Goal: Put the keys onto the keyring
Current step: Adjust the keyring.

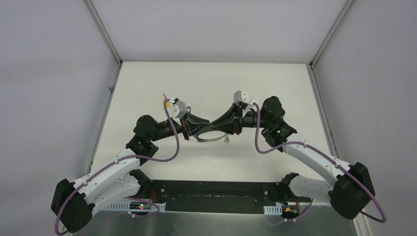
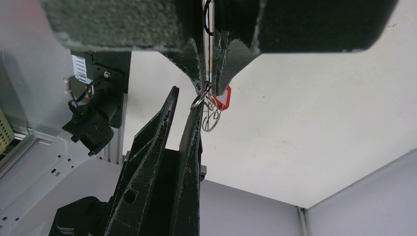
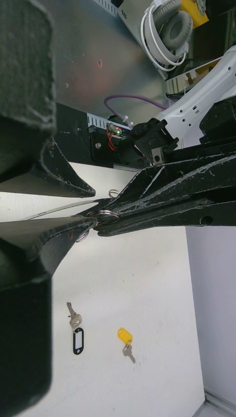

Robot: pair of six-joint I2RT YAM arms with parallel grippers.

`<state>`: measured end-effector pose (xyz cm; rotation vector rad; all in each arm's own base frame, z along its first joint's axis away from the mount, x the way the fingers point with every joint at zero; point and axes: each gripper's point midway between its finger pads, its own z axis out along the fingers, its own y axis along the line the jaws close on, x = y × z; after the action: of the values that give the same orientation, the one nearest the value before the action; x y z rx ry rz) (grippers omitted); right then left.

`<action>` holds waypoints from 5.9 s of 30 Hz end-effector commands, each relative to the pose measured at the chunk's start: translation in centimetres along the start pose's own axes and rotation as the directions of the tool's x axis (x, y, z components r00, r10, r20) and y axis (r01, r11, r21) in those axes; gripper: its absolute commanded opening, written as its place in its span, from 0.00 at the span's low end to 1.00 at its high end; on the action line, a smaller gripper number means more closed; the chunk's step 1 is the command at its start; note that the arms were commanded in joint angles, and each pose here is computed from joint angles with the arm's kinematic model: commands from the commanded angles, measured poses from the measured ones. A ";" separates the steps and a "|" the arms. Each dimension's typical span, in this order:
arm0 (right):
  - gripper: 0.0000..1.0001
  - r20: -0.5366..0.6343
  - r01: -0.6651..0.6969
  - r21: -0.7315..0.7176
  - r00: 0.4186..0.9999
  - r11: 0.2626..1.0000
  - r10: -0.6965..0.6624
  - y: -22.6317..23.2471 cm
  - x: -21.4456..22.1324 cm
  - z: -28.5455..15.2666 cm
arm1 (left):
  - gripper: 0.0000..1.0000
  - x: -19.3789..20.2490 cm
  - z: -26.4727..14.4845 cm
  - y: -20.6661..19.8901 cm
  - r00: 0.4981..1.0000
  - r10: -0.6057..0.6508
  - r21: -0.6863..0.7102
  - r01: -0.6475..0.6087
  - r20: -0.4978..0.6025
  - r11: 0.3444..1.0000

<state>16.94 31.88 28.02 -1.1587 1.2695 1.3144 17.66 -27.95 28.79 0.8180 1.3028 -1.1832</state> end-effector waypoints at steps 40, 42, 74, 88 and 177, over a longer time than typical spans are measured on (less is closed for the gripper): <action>0.00 -0.060 0.059 0.064 0.997 0.996 -0.056 -0.4 -1.3 -0.2 | 0.50 -1.8 -1.6 -2.5 0.993 0.069 0.053 -0.064 -0.098 0.997; 0.00 -0.081 0.058 0.060 0.995 0.996 -0.053 -0.3 -0.9 -0.4 | 0.55 -2.2 -2.2 -2.9 0.988 0.093 0.057 -0.086 -0.120 0.995; 0.00 -0.132 -0.014 0.009 0.991 1.000 0.015 1.8 1.4 -1.4 | 0.50 0.5 -0.5 -4.3 0.943 0.091 0.222 -0.019 -0.319 0.975; 0.00 -0.132 -0.027 0.015 0.991 1.000 0.029 2.3 1.8 -1.8 | 0.46 0.6 0.4 -4.3 0.946 0.090 0.203 -0.026 -0.312 0.979; 0.00 -0.130 -0.080 -0.003 0.988 0.997 0.079 1.5 0.1 -0.5 | 0.00 2.1 1.0 -2.7 0.851 0.136 0.184 -0.047 -0.507 0.982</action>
<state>15.03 30.86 25.05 -1.2323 1.5131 1.3255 15.17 -30.02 25.35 1.3907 1.6566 -1.0629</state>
